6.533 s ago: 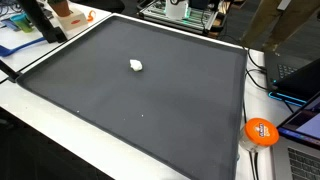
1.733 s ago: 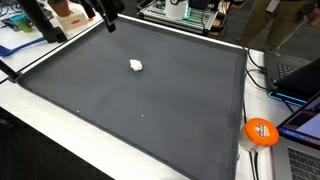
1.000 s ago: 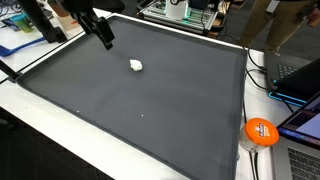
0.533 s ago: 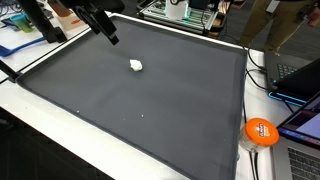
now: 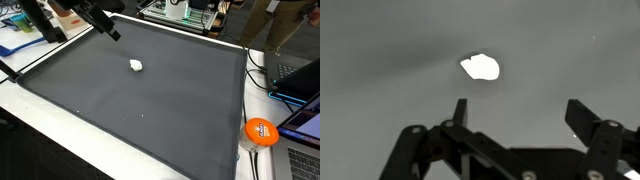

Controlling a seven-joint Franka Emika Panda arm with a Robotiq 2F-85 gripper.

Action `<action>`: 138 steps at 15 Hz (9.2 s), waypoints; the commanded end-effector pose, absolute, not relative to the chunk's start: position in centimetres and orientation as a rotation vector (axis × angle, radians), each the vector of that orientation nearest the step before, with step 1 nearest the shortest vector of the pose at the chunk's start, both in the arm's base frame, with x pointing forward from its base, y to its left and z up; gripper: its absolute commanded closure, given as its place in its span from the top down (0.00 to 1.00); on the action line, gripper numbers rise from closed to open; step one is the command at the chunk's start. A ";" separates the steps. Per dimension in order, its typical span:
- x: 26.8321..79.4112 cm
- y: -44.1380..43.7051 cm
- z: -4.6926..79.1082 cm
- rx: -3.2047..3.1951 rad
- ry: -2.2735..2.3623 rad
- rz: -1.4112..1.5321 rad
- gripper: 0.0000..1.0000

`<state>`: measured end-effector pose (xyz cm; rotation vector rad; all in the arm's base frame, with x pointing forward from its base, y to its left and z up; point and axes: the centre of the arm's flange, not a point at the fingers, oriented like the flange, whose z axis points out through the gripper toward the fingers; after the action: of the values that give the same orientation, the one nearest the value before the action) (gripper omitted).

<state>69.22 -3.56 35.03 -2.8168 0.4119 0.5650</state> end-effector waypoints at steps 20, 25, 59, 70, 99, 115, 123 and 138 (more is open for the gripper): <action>72.4 -8.1 26.2 -2.838 0.531 0.739 1.00; 73.2 -7.4 24.4 -2.861 0.506 0.748 1.00; 72.9 0.1 19.0 -2.892 0.371 1.094 1.00; 69.2 1.1 22.8 -2.923 0.489 0.982 1.00; 61.7 4.2 33.9 -3.063 0.289 0.550 1.00; 57.4 3.7 36.8 -3.090 0.339 0.211 1.00; 56.8 3.5 38.7 -3.085 0.318 0.108 1.00; 51.7 4.4 36.4 -3.120 0.336 -0.304 1.00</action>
<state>51.68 4.40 36.43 -3.1202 0.3363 -0.3056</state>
